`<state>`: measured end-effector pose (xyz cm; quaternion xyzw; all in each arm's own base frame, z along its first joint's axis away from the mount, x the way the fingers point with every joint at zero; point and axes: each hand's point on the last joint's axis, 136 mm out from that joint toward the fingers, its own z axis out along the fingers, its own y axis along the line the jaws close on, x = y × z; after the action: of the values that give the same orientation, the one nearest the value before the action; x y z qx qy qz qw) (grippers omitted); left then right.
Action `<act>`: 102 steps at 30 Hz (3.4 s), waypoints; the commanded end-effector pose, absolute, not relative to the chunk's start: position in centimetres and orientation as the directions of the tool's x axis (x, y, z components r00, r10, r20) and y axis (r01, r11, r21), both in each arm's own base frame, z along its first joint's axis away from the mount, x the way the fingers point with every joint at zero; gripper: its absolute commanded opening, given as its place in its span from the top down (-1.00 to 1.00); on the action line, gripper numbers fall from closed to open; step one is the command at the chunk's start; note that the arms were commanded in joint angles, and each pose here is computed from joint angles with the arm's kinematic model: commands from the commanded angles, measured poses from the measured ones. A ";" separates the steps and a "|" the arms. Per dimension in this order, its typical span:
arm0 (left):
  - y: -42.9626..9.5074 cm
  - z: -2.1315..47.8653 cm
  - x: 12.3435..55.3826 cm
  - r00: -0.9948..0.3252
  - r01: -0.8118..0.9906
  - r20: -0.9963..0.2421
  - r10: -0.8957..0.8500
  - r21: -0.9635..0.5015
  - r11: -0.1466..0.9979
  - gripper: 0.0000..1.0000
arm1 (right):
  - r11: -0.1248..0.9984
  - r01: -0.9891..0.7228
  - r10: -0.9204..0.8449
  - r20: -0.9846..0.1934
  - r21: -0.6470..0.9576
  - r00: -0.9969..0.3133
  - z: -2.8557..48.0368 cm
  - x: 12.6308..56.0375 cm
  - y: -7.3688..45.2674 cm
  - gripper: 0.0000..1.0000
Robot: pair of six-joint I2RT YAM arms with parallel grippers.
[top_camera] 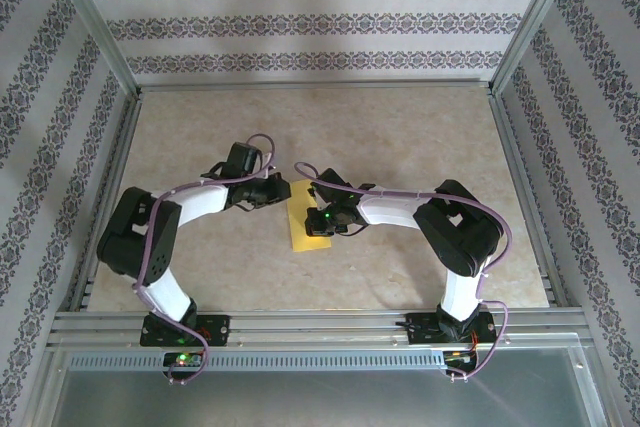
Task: Fold a paper plane with a square sheet of paper (fold left side to right side)
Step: First fold the square sheet of paper in half at the center of the table, then fold the triangle a second time at the center of the table.
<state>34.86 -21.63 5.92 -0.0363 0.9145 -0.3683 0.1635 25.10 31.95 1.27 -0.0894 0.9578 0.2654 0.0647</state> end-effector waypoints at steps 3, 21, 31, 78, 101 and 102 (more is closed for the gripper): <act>-23.0 5.2 36.5 -0.945 0.071 -0.274 -0.178 -0.703 0.708 0.86 | 0.938 -0.125 -0.136 0.010 0.323 -0.991 -3.6 21.3 27.5 1.00; -22.7 2.0 38.9 -0.951 0.037 -0.254 -0.175 -0.658 0.752 0.86 | 0.944 -0.123 -0.137 0.024 0.305 -0.990 -4.1 20.9 27.0 1.00; -20.3 1.2 40.7 -0.939 0.016 -0.277 -0.201 -0.622 0.783 0.85 | 0.947 -0.119 -0.135 0.035 0.300 -0.990 -4.3 20.6 26.7 1.00; -21.1 8.4 27.5 -0.926 0.021 -0.283 -0.251 -0.701 0.712 0.86 | 0.859 -0.159 0.069 -0.418 0.486 -0.906 10.4 28.3 25.4 -0.41; -23.5 3.7 28.8 -0.962 0.004 -0.211 -0.173 -0.646 0.763 0.87 | 0.798 0.013 0.223 -0.275 0.603 -0.935 7.6 26.1 21.0 -0.96; -23.5 3.5 28.8 -0.963 0.000 -0.208 -0.173 -0.639 0.769 0.87 | 0.799 0.012 0.219 -0.273 0.601 -0.937 7.6 26.1 21.1 -0.93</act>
<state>28.19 -22.94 3.28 -0.0567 0.9311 -0.3401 0.1193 26.00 21.03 7.11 0.0632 0.9362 0.3037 0.1651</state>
